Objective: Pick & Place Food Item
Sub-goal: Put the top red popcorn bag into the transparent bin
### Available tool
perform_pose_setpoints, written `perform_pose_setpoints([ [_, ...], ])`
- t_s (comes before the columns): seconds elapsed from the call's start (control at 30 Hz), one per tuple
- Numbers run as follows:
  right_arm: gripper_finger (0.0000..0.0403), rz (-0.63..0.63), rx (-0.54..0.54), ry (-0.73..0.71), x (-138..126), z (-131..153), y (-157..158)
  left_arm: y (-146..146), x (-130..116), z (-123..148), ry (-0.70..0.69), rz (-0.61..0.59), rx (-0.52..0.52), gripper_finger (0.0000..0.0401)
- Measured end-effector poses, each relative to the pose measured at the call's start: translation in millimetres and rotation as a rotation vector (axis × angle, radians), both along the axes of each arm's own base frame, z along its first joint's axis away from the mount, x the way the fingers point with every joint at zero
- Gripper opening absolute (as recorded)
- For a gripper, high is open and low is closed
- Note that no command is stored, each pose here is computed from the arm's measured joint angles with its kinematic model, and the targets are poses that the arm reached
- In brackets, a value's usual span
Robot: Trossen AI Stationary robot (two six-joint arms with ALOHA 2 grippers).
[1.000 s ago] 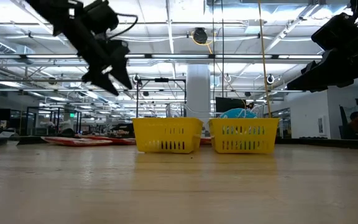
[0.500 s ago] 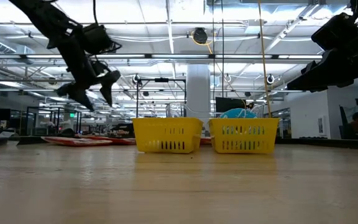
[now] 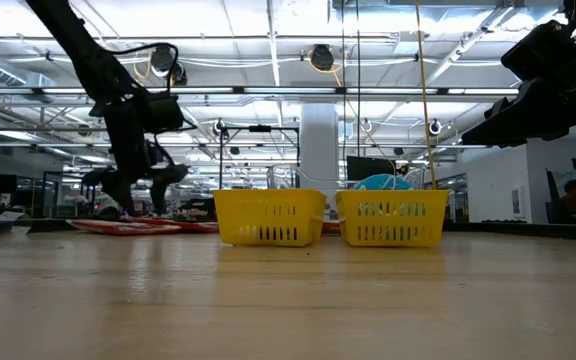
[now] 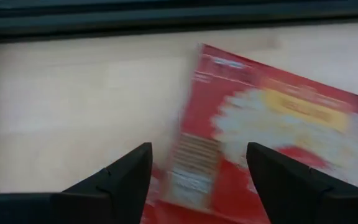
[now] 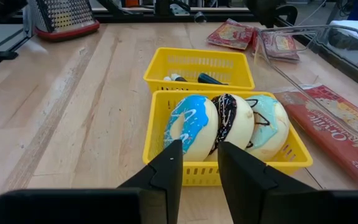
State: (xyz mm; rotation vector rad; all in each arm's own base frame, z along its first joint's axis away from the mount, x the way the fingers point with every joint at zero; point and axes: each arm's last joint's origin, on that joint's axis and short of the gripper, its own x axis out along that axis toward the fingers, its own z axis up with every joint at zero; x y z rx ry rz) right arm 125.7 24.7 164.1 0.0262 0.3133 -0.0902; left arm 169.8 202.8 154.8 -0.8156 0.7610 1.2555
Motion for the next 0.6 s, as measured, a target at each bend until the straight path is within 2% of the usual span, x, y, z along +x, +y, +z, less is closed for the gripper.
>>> perform_pose_setpoints([
  [0.2,0.0091,0.000,-0.003,0.001,0,0,0,3,0,-9,0.062,0.035,0.013,0.0259],
  [0.4,0.0091,0.001,-0.008,0.001,0,0,0,4,4,-22,0.028,0.007,-0.071,0.0255],
  [0.6,0.0091,0.000,-0.003,0.001,0,0,0,2,8,-22,0.014,-0.019,-0.085,0.0251],
])
